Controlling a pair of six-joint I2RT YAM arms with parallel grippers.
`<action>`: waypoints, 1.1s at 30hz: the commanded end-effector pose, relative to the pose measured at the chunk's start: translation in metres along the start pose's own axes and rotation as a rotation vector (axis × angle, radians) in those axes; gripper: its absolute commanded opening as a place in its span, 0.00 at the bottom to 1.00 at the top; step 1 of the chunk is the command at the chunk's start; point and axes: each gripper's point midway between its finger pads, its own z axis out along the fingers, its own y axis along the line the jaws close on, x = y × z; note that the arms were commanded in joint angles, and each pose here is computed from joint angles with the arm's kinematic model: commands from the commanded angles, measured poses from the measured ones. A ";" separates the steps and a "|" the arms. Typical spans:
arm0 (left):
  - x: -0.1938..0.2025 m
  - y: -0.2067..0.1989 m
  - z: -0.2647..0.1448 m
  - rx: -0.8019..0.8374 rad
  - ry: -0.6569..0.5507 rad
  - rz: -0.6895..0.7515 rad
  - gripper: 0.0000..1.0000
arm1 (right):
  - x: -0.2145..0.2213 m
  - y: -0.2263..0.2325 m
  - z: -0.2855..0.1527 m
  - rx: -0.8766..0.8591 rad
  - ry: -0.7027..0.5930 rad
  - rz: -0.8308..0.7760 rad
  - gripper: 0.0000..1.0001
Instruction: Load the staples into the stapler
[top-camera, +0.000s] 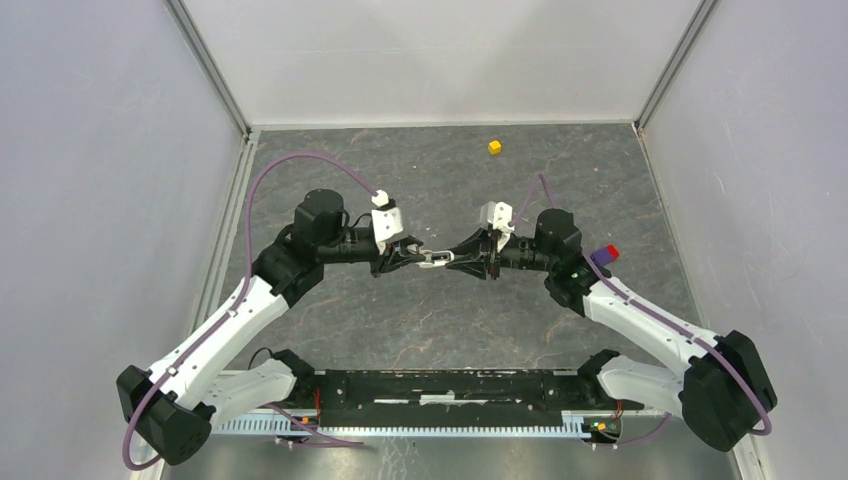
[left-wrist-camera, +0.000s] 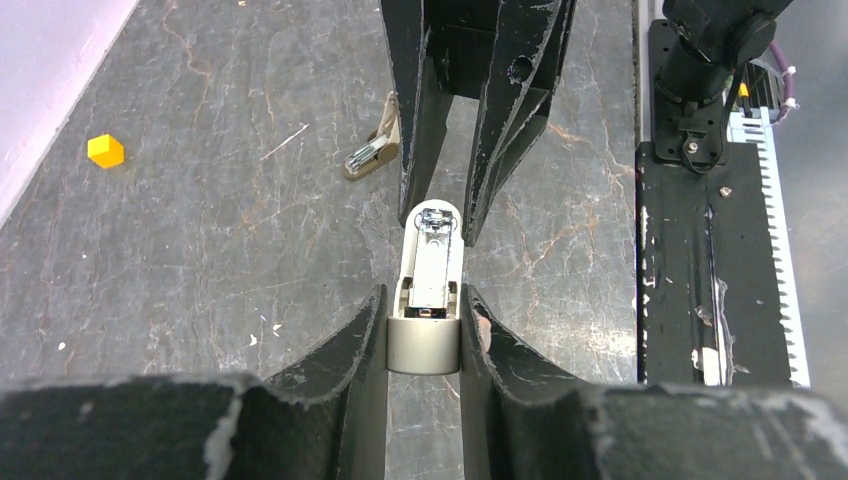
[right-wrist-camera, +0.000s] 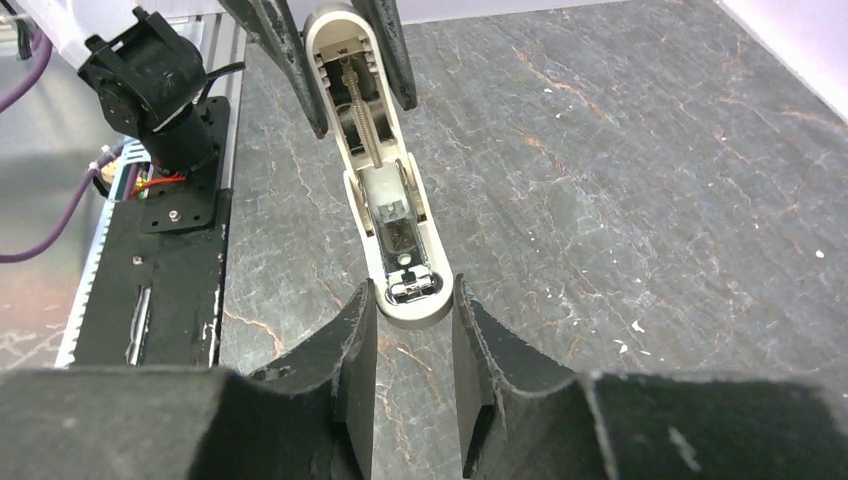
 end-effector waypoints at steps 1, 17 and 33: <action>-0.013 0.028 -0.011 -0.155 -0.050 0.016 0.02 | 0.005 -0.017 -0.003 0.097 -0.010 0.100 0.20; -0.007 0.005 -0.002 0.016 -0.058 0.016 0.02 | -0.028 -0.002 -0.001 0.070 -0.008 -0.122 0.73; -0.019 -0.032 -0.002 0.214 -0.169 -0.010 0.02 | -0.041 0.025 0.038 -0.076 -0.048 -0.223 0.67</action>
